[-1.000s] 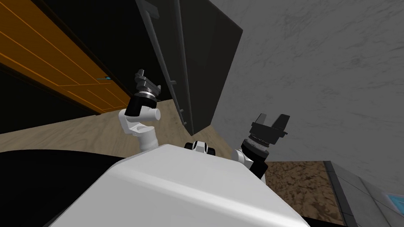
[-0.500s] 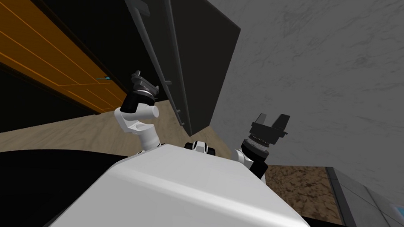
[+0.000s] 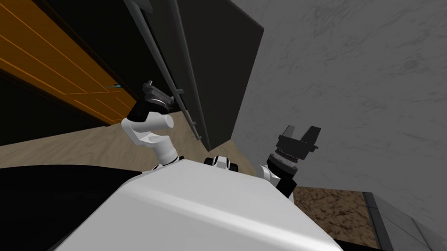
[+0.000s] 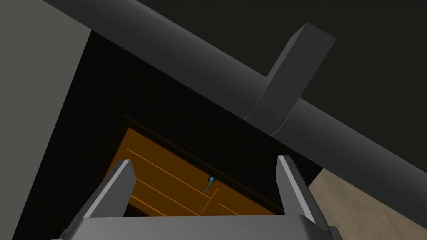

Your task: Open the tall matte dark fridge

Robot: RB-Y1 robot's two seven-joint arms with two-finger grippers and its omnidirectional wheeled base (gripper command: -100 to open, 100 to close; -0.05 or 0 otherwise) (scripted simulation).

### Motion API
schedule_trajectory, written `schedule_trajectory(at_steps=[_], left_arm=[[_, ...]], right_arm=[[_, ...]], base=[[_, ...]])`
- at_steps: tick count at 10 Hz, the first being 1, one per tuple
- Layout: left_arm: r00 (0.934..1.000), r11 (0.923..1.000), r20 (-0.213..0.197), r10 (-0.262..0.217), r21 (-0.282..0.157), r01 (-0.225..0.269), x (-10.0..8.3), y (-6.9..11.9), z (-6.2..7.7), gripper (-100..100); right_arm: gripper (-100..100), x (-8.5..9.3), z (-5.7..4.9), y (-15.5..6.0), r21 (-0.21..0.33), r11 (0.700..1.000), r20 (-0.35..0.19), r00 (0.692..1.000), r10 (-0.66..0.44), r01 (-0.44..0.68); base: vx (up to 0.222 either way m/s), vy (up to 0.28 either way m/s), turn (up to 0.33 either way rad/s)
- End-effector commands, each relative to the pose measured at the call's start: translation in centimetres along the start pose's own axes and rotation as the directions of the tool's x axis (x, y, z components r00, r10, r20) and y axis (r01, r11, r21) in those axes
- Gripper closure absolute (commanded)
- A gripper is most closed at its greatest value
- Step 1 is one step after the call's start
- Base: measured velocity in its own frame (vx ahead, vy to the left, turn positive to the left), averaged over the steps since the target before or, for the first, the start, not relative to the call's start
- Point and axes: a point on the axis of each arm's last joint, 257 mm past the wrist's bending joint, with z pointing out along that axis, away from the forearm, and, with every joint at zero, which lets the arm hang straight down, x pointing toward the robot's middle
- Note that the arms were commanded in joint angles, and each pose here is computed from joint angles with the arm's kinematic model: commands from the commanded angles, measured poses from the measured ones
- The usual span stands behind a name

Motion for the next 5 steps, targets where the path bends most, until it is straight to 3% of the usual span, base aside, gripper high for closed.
schedule_trajectory(at_steps=[1, 2, 5], left_arm=[[0.9981, 0.9987, 0.045, -0.042, -0.027, 0.043, -0.9, 0.4, 0.1, -100], [0.9946, 0.9964, 0.071, -0.076, -0.032, 0.078, -1.5, 0.2, 0.2, -100], [0.9882, 0.9921, 0.11, -0.107, -0.054, 0.113, -2.3, 0.6, 0.2, -100]], right_arm=[[0, 0.0, 0.0, 0.0, 0.0, 1.0, 0.0, 1.0, 0.0, 0.0], [0, 0.0, 0.0, 0.0, 0.0, 1.0, 0.0, 1.0, 0.0, 0.0], [0, 0.0, 0.0, 0.0, 0.0, 1.0, 0.0, 1.0, 0.0, 0.0]], base=[[0.044, -0.065, 0.015], [0.048, -0.075, 0.022], [0.048, -0.062, 0.018]])
